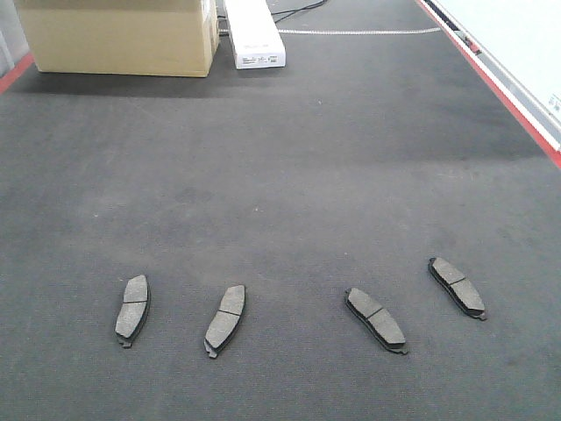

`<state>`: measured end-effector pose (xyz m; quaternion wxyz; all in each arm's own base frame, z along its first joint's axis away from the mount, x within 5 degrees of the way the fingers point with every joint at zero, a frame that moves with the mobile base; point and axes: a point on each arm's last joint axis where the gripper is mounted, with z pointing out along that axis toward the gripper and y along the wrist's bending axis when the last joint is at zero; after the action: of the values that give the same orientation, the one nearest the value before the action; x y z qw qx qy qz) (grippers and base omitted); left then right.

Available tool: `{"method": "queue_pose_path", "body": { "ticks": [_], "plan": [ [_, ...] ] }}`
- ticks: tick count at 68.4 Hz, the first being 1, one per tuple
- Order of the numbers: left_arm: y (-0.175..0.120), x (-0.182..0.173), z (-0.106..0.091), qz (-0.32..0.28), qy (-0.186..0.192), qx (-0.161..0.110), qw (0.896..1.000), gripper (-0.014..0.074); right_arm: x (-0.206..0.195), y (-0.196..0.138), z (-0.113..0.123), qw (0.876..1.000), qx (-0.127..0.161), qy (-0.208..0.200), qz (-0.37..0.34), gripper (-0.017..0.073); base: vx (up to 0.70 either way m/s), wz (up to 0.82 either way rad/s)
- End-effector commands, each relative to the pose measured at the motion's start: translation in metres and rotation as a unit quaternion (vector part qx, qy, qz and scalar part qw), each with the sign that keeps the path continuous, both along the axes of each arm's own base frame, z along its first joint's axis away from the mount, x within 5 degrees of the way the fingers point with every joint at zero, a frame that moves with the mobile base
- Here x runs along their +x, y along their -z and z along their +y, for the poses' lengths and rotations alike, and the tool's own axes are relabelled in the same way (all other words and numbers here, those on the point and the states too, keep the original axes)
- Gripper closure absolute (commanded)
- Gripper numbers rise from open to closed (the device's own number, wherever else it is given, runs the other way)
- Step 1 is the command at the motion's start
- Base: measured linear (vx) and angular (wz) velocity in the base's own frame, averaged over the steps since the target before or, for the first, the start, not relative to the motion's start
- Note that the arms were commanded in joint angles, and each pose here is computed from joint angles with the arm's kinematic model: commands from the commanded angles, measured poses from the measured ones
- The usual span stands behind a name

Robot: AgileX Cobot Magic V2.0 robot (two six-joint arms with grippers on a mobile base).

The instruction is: Move and align brake pads A on conveyor

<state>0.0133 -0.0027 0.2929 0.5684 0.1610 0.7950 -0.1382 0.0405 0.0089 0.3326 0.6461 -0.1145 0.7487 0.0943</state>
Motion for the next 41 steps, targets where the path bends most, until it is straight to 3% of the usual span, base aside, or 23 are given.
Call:
{"method": "queue_pose_path", "body": {
  "ticks": [1,41],
  "plan": [
    [-0.0130,0.0021,-0.0018,-0.038,0.005,-0.023,0.999,0.0601,-0.0001,-0.0138,0.0002,0.999,0.009,0.000,-0.039,0.0573,0.00,0.00],
    [-0.0132,0.0021,-0.0019,-0.039,0.005,-0.024,0.999,0.0600,-0.0001,-0.0132,0.0000,0.999,0.007,0.001,-0.037,0.0571,0.00,0.00]
  ]
}}
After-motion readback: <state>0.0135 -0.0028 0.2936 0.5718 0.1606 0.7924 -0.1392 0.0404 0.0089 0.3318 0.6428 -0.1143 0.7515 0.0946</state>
